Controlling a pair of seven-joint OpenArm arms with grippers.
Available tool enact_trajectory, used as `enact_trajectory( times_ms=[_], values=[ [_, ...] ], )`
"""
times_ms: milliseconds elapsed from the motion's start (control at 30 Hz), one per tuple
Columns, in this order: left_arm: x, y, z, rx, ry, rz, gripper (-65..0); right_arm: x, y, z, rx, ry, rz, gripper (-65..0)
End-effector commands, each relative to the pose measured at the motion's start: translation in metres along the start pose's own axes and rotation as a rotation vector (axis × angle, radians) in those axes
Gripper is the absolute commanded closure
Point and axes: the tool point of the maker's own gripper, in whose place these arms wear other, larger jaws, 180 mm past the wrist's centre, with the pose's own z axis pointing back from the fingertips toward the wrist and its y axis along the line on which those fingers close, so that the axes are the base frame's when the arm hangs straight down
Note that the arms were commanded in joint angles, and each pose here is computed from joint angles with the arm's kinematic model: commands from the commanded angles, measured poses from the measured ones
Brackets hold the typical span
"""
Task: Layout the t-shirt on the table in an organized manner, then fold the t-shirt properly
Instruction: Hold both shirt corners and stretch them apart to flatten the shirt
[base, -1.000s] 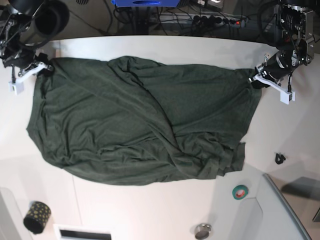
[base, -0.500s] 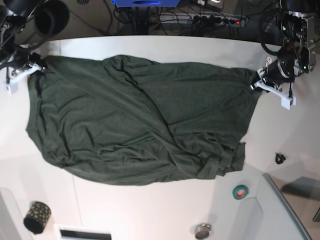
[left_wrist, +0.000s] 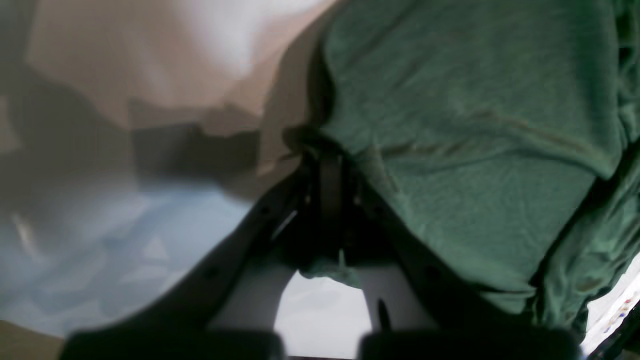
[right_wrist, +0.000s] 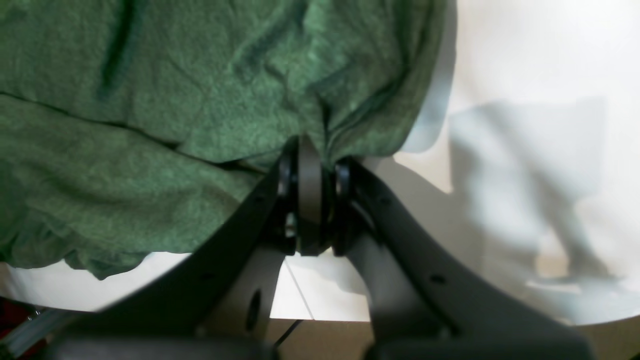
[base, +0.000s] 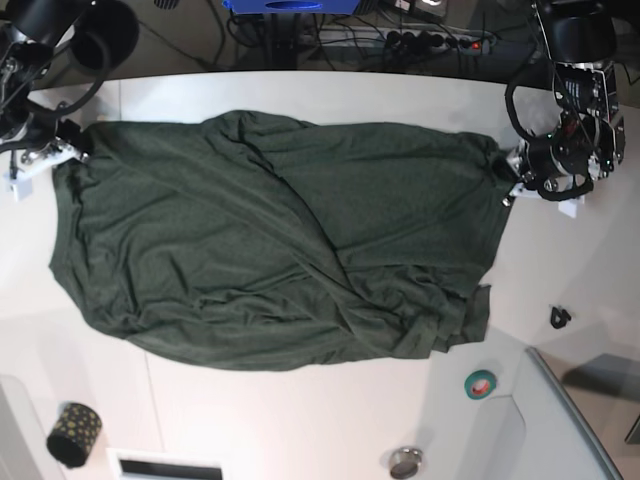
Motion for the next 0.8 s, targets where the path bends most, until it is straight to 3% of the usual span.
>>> enact_trajectory(
  times_ms=[0, 233, 267, 400, 467, 567, 767],
  values=[
    [0.014, -0.002, 0.008, -0.008, -0.034, -0.01, 0.0, 0.015, 0.0, 0.006, 0.001, -0.04, 0.013, -0.6],
    [0.014, 0.019, 0.015, 0.038, -0.03, -0.017, 0.0, 0.014, 0.0, 0.006, 0.001, -0.038, 0.014, -0.6],
    [0.014, 0.021, 0.016, 0.043, -0.032, -0.021, -4.1, 0.014, 0.0, 0.006, 0.001, -0.038, 0.014, -0.6],
    [0.006, 0.03, 0.016, 0.059, -0.018, -0.017, -31.4, 0.013, -0.001, 0.006, -0.002, -0.035, 0.015, -0.6],
    [0.002, 0.032, 0.018, 0.064, -0.014, -0.025, -39.5, 0.013, -0.002, 0.006, -0.003, -0.034, 0.014, -0.6],
    [0.0, 0.036, 0.028, 0.065, -0.039, -0.037, -44.6, 0.012, -0.002, 0.006, -0.003, -0.033, 0.014, -0.6],
    [0.0, 0.066, 0.072, 0.084, -0.164, 0.029, -44.9, 0.011, -0.003, 0.006, -0.004, -0.032, 0.014, -0.5]
  ],
)
